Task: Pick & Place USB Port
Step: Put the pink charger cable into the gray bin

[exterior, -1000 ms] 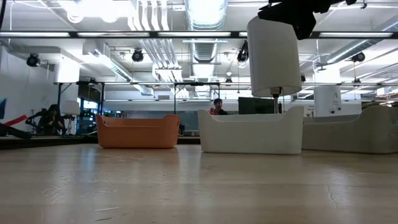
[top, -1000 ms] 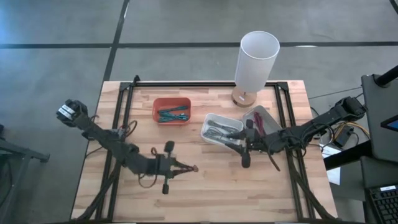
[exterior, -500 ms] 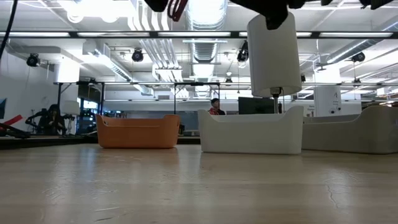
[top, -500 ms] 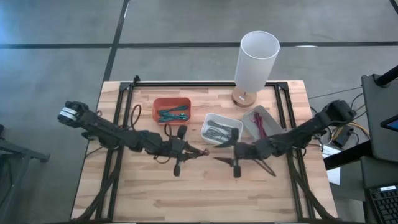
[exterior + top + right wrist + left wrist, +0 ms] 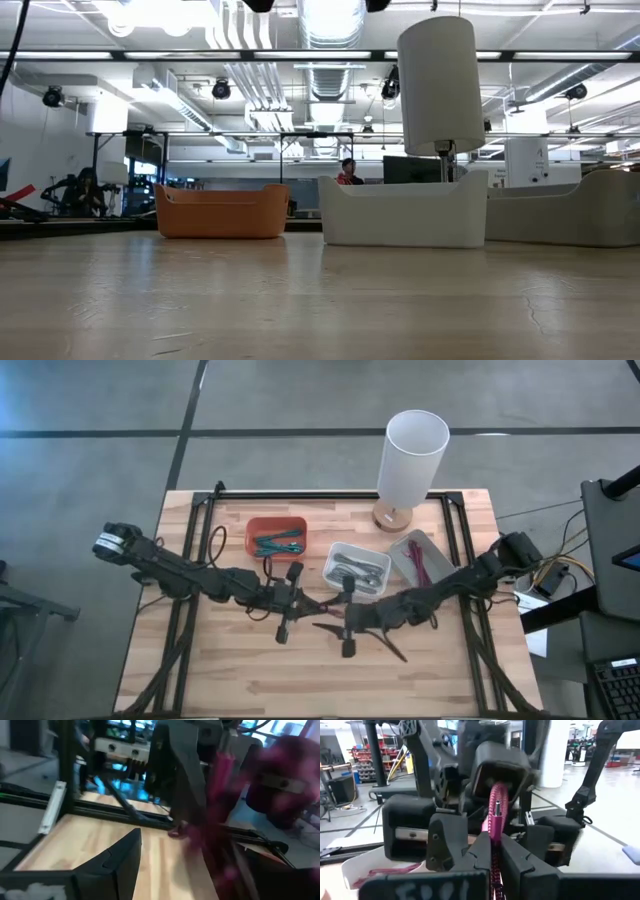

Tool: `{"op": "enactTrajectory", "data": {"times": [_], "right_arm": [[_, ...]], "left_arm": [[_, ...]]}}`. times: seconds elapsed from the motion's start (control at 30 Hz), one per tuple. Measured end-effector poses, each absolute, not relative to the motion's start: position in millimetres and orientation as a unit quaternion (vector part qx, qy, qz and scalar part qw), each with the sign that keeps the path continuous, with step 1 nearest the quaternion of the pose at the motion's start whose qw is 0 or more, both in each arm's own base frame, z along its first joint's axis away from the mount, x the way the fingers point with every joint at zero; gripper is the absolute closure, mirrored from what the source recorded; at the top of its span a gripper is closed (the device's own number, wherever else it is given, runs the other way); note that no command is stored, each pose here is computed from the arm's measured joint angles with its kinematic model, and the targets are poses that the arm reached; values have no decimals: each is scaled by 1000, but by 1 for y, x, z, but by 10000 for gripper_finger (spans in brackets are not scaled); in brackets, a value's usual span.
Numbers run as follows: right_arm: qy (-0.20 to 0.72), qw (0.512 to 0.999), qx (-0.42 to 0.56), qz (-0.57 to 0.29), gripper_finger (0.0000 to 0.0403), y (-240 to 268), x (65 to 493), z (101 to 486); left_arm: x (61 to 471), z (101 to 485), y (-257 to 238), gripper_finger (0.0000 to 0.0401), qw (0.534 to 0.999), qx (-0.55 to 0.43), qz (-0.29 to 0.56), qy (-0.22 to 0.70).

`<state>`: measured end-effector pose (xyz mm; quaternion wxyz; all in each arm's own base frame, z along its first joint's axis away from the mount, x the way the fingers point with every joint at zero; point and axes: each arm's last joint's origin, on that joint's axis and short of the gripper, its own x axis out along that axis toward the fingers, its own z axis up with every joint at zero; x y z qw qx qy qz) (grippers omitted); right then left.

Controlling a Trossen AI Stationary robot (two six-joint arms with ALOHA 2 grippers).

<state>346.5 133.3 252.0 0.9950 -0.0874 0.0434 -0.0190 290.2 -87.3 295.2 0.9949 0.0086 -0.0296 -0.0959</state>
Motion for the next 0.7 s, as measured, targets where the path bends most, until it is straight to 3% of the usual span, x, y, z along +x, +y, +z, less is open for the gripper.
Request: {"op": "enactTrajectory", "data": {"times": [0.3, 0.7], "right_arm": [[134, 984, -99, -69, 202, 139, 363, 257], [112, 987, -71, -96, 240, 141, 366, 272]], "left_arm": [[290, 292, -88, 386, 995, 9, -100, -16], [289, 294, -89, 387, 994, 7, -104, -21]]}}
